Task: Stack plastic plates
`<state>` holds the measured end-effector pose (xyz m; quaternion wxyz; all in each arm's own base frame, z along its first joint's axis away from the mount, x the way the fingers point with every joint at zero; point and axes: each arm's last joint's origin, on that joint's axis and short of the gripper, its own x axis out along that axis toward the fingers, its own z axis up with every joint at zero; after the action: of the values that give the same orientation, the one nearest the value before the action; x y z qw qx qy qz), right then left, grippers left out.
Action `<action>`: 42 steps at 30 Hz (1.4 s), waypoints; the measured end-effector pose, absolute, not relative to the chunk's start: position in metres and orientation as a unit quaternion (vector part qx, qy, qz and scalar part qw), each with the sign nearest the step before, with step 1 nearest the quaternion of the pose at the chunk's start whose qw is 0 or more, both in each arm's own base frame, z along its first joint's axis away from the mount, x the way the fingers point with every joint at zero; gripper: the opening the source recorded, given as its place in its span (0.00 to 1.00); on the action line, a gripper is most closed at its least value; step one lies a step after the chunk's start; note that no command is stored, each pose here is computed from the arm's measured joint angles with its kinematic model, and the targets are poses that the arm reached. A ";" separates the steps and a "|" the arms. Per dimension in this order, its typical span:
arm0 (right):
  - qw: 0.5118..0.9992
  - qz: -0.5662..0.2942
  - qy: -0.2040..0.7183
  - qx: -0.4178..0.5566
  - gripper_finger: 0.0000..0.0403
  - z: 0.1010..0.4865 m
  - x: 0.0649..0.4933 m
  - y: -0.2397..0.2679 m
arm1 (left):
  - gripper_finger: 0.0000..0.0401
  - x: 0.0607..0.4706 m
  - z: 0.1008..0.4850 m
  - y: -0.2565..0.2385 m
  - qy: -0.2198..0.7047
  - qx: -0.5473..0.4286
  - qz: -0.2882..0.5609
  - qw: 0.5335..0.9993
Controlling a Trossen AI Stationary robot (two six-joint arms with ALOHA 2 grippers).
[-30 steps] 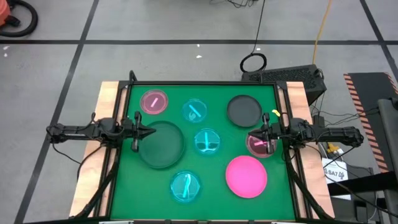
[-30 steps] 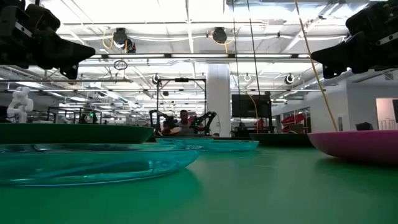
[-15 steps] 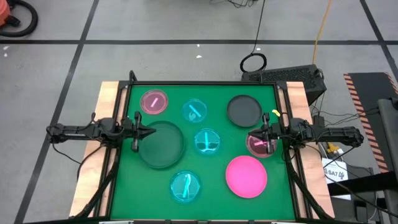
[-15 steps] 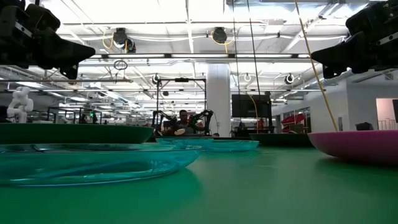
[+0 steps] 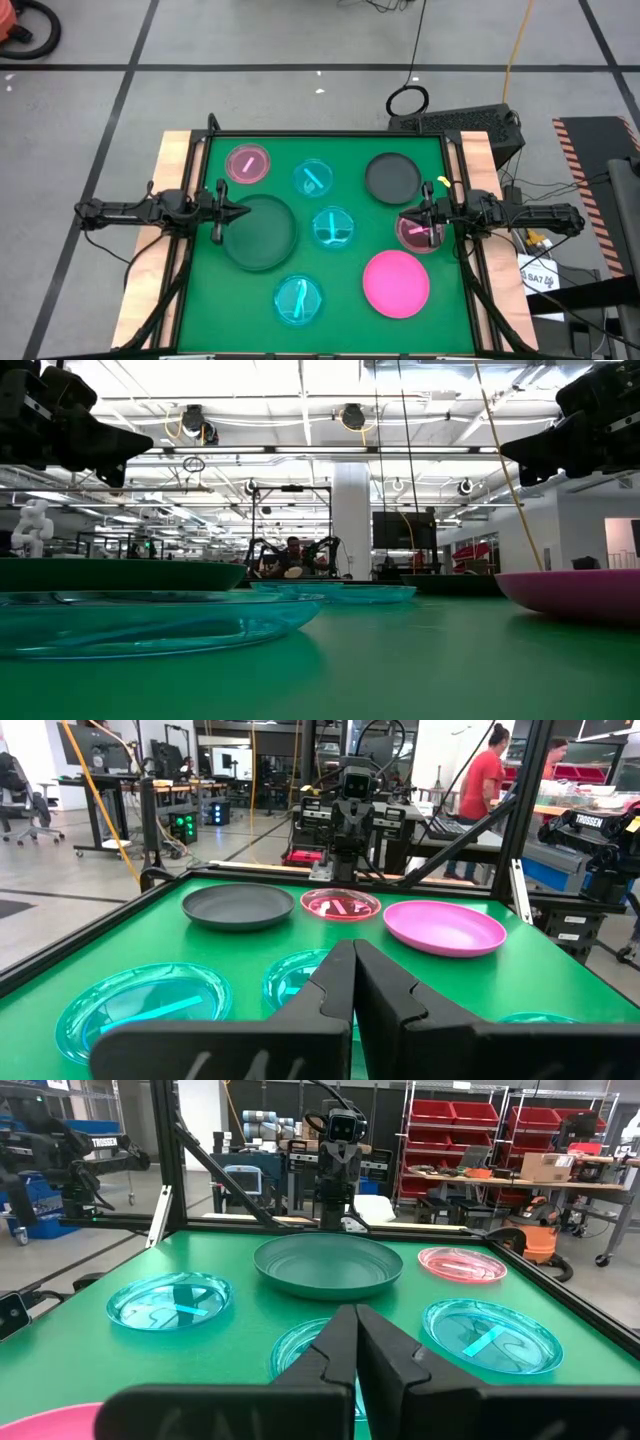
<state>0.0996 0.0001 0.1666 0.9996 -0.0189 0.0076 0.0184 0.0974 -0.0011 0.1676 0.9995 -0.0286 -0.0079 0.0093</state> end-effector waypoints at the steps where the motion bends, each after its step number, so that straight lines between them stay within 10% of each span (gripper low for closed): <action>1: 1.000 0.018 0.008 -0.019 0.00 0.167 0.100 0.000 | 0.01 0.097 0.168 -0.001 -0.008 -0.029 0.009 1.000; 42: 1.000 0.008 0.003 -0.019 0.00 0.168 0.099 0.000 | 0.01 0.097 0.168 -0.001 -0.008 -0.029 0.009 1.000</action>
<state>0.0994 -0.0005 0.1683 0.9998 -0.0188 0.0035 0.0076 0.0974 -0.0011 0.1677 0.9995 -0.0286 -0.0082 0.0094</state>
